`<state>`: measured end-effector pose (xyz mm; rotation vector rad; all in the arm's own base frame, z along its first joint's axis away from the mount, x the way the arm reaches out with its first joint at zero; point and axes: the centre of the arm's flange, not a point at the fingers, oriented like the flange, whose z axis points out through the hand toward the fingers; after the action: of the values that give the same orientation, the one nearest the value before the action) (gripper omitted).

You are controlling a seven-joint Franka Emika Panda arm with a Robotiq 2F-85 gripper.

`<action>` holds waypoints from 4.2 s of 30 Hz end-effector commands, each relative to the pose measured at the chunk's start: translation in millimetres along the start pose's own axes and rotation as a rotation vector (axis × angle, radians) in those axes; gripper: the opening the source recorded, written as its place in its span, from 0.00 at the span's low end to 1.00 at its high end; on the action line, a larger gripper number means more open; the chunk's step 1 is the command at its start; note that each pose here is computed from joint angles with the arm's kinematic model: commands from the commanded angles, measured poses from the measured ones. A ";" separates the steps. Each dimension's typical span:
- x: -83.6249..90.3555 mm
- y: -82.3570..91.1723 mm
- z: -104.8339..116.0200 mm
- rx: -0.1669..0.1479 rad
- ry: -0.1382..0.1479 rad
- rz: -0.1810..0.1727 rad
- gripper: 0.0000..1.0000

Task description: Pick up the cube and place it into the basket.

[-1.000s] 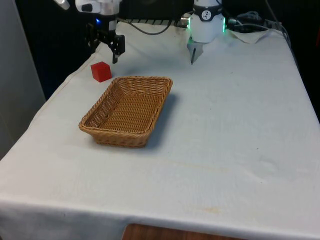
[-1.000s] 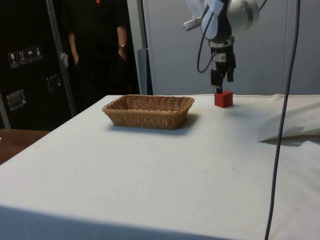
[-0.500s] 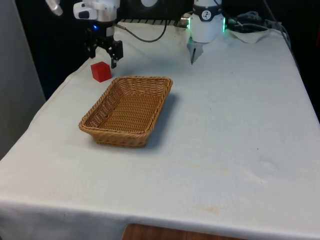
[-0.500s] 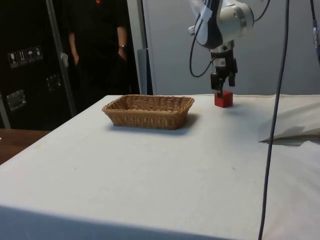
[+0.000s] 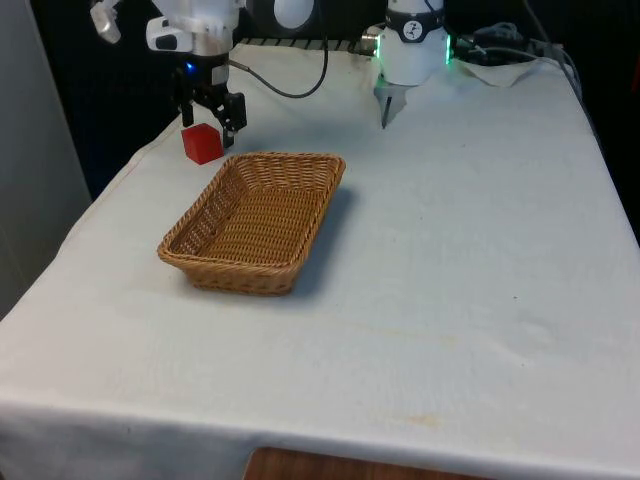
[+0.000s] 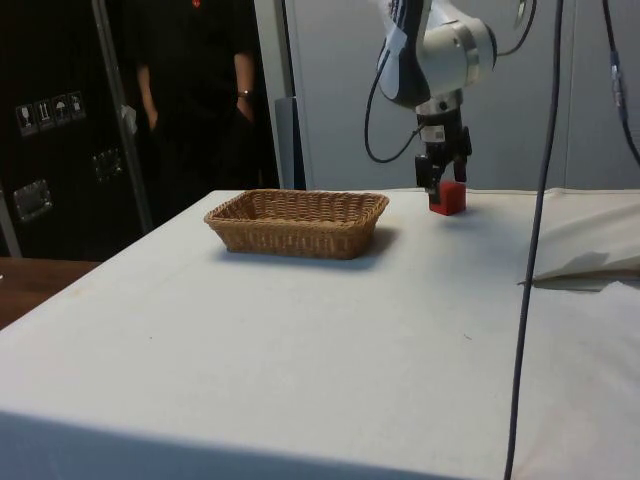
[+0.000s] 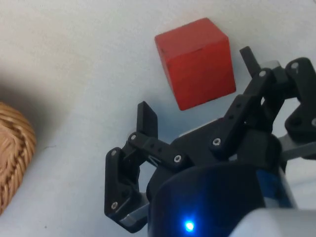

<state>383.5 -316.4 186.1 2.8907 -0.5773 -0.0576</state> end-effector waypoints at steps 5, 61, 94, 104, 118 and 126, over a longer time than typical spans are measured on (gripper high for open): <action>1.9 0.3 9.6 0.030 -0.004 0.019 1.00; 73.8 -10.5 -62.1 0.061 0.040 0.032 0.02; 144.2 -77.7 -98.8 0.057 0.091 0.011 0.02; 154.3 -108.6 -100.9 0.079 0.101 0.006 0.02; 159.8 -146.7 -103.7 0.113 0.106 0.001 0.02; 160.3 -171.1 -108.6 0.121 0.113 0.000 0.02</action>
<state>604.3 -205.3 259.0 2.9923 -0.5772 0.1536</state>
